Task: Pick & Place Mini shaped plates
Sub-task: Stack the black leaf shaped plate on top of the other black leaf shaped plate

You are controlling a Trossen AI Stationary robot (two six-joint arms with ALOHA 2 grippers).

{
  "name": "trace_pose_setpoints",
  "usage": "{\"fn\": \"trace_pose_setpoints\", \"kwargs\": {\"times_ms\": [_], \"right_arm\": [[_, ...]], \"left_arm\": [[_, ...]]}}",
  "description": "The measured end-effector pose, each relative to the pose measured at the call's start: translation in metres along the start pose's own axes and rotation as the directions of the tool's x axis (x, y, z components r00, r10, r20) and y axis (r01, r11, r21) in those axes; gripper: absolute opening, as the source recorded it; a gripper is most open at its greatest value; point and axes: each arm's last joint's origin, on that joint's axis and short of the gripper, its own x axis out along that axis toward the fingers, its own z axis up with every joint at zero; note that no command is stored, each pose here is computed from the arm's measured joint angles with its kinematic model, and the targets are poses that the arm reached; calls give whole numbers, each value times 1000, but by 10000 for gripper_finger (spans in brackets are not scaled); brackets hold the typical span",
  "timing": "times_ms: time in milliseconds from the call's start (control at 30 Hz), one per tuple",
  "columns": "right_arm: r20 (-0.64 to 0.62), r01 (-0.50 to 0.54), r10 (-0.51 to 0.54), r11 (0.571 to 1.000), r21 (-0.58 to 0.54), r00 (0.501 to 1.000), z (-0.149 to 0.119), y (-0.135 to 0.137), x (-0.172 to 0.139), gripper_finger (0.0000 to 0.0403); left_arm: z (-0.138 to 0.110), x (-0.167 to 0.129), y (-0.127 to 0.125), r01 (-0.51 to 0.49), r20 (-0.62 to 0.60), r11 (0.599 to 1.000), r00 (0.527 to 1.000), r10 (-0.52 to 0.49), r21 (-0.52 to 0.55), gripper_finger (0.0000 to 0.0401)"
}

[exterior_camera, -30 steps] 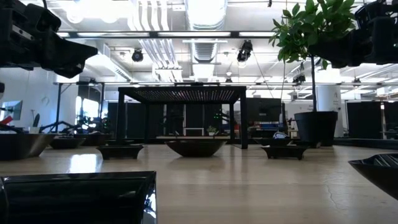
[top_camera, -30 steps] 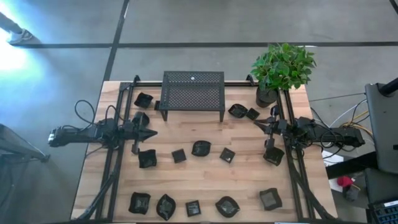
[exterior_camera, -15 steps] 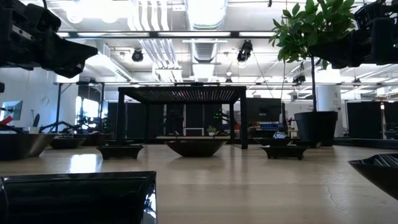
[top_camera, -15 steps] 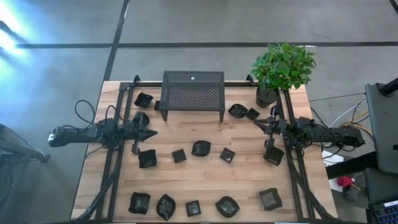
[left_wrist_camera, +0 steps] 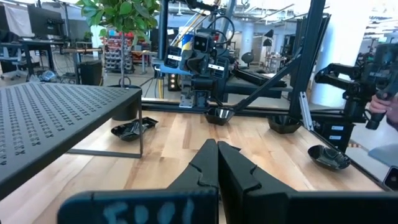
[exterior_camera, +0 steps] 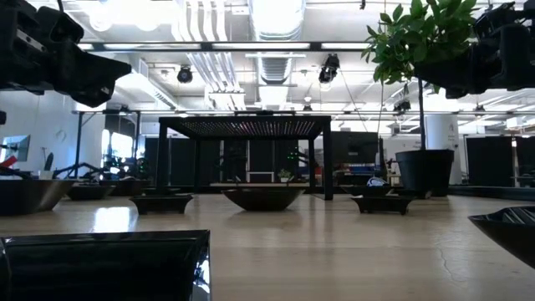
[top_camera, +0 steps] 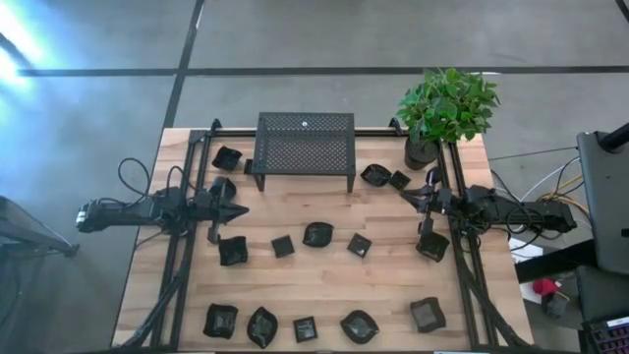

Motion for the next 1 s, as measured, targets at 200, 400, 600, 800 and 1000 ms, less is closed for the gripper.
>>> {"fn": "trace_pose_setpoints", "kwargs": {"times_ms": [200, 400, 600, 800, 1000], "right_arm": [[-7, -1, 1, 1000, 13, 1000, -1, 0, 0, 28], [-7, -1, 1, 1000, 24, 1000, -1, 0, 0, 28], [-5, 0, 1, 1000, 24, 1000, 0, 0, 0, 28], [-1, 0, 0, 1000, 24, 1000, 0, 0, 0, 28], [11, 42, -42, 999, 8, 999, 11, -2, 0, 28]], "left_arm": [[1, 0, 0, 1, 6, 999, 1000, -1, -46, 0], [1, 0, 0, 1, 7, 1000, 1000, -1, 6, 0], [1, 0, 0, -1, 8, 999, 1000, 1, 42, 0], [1, 0, 2, -79, 13, 994, 997, 78, 71, 0], [1, 0, 2, -80, 13, 992, 997, 79, 101, 0]]}}
